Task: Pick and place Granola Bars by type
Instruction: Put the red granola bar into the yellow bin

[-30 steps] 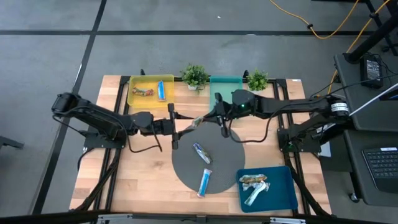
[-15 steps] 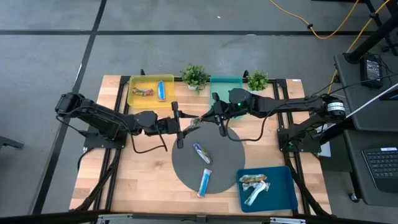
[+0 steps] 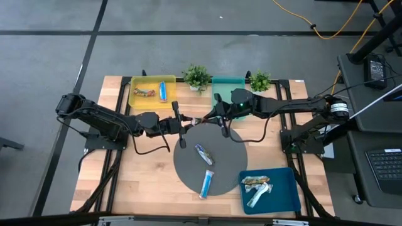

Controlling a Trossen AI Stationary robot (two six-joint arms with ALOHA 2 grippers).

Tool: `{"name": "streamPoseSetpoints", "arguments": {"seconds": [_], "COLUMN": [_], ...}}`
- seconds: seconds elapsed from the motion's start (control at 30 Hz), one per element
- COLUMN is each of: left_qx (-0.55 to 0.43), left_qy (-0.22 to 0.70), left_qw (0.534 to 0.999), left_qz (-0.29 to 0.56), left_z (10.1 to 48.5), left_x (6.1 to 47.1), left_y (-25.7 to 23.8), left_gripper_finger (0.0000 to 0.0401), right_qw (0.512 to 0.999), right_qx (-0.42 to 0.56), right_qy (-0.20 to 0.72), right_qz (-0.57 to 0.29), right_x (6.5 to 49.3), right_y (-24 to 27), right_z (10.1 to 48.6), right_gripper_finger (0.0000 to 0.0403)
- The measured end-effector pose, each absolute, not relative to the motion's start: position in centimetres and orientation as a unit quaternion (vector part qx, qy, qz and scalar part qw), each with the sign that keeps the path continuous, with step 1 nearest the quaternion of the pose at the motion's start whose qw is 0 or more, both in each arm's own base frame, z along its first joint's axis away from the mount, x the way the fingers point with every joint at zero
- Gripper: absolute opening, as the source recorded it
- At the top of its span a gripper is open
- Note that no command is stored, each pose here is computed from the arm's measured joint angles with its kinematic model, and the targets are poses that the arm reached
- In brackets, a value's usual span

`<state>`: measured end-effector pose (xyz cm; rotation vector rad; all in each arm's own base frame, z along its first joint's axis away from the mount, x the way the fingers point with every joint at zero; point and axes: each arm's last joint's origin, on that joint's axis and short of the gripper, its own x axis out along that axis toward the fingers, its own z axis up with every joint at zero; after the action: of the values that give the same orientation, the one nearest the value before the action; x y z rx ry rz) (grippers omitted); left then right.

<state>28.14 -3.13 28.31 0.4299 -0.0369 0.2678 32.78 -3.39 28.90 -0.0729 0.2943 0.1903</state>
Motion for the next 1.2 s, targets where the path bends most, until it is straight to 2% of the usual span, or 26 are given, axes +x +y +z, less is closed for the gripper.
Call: {"name": "streamPoseSetpoints", "arguments": {"seconds": [0.17,0.43,0.6,0.73,0.93,1.2], "left_qx": [0.211,0.213,0.215,0.215,0.217,0.191], "left_qy": [-0.017,-0.012,-0.004,0.013,0.072,0.074], "left_qw": [0.968,0.968,0.967,0.961,0.921,0.911], "left_qz": [0.132,0.133,0.135,0.172,0.314,0.357], "left_z": [28.3,28.2,28.1,27.9,29.1,32.3], "left_x": [28.1,28.1,28.1,28.1,25.9,20.6], "left_y": [-3.1,-3.1,-3.1,-2.9,-1.6,0.5], "left_gripper_finger": [0.0022,0.002,0.0015,0.0016,0.0019,0.0017], "right_qw": [0.982,0.979,0.982,0.98,0.971,0.966], "right_qx": [-0.056,-0.092,-0.093,-0.09,-0.084,-0.093], "right_qy": [0.144,0.174,0.161,0.174,0.218,0.23], "right_qz": [0.11,0.049,0.044,0.046,0.055,0.071], "right_x": [32.5,30.1,28.8,28.4,28.0,28.0], "right_y": [-3.3,-3.3,-3.2,-3.1,-2.8,-2.0], "right_z": [29.1,33.2,35.0,34.9,34.1,33.9], "right_gripper_finger": [0.0075,0.0177,0.0214,0.0221,0.0222,0.0222]}}
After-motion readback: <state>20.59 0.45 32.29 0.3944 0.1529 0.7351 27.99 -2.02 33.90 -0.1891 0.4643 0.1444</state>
